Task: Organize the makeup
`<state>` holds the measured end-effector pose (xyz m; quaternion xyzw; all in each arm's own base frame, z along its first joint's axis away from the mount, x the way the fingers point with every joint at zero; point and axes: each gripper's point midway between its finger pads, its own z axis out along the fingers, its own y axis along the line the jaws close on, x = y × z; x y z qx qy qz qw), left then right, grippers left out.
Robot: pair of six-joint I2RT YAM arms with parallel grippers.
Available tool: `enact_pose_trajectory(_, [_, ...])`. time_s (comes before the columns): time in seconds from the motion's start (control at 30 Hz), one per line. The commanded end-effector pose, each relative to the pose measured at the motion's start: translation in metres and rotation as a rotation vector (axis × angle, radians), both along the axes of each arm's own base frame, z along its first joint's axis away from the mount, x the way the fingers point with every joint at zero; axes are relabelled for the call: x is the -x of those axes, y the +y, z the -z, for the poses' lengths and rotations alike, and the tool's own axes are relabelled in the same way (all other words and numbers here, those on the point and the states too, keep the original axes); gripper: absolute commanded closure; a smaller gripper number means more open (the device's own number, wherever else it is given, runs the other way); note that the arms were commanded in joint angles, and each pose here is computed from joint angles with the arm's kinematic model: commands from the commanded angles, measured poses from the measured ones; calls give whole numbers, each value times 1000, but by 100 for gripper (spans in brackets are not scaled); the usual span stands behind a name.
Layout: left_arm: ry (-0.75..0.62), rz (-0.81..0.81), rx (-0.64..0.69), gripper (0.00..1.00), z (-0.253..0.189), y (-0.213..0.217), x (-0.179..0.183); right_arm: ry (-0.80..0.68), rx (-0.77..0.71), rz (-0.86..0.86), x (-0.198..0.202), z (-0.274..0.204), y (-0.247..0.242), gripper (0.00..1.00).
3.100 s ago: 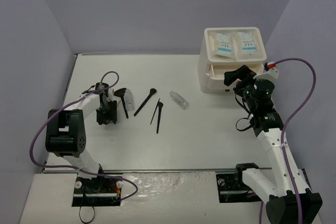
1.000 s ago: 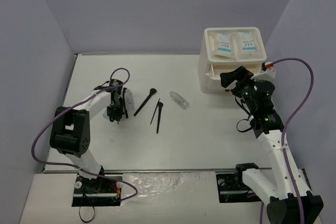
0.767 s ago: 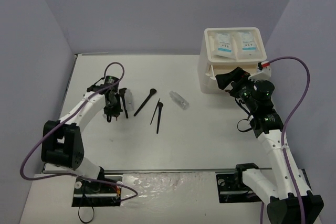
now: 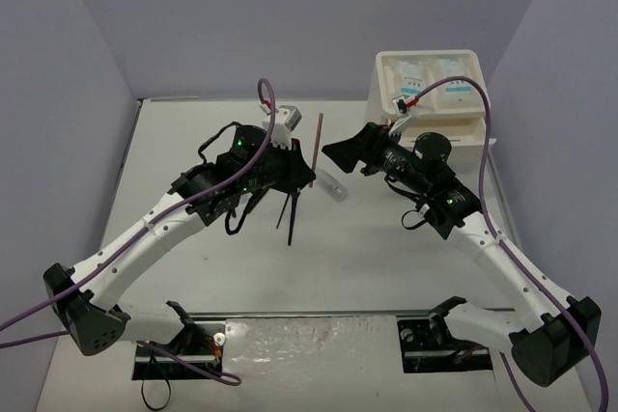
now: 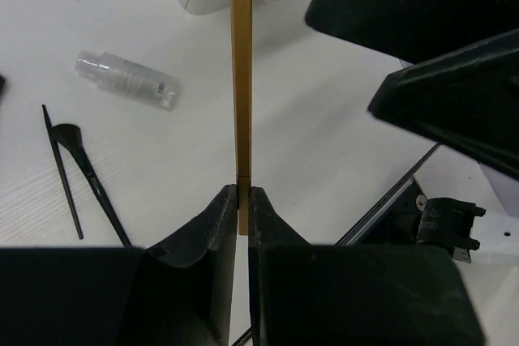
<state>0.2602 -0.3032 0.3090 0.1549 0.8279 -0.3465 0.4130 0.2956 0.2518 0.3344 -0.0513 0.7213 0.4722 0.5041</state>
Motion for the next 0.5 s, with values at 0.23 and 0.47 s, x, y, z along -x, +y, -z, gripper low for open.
enact_pose_trajectory(0.23, [-61, 58, 133, 100, -48, -26, 2, -137, 21, 21, -14, -28, 21, 44])
enact_pose_trajectory(0.47, [-55, 64, 120, 100, -46, -27, 2, -129, 31, 27, -18, -22, 25, 82])
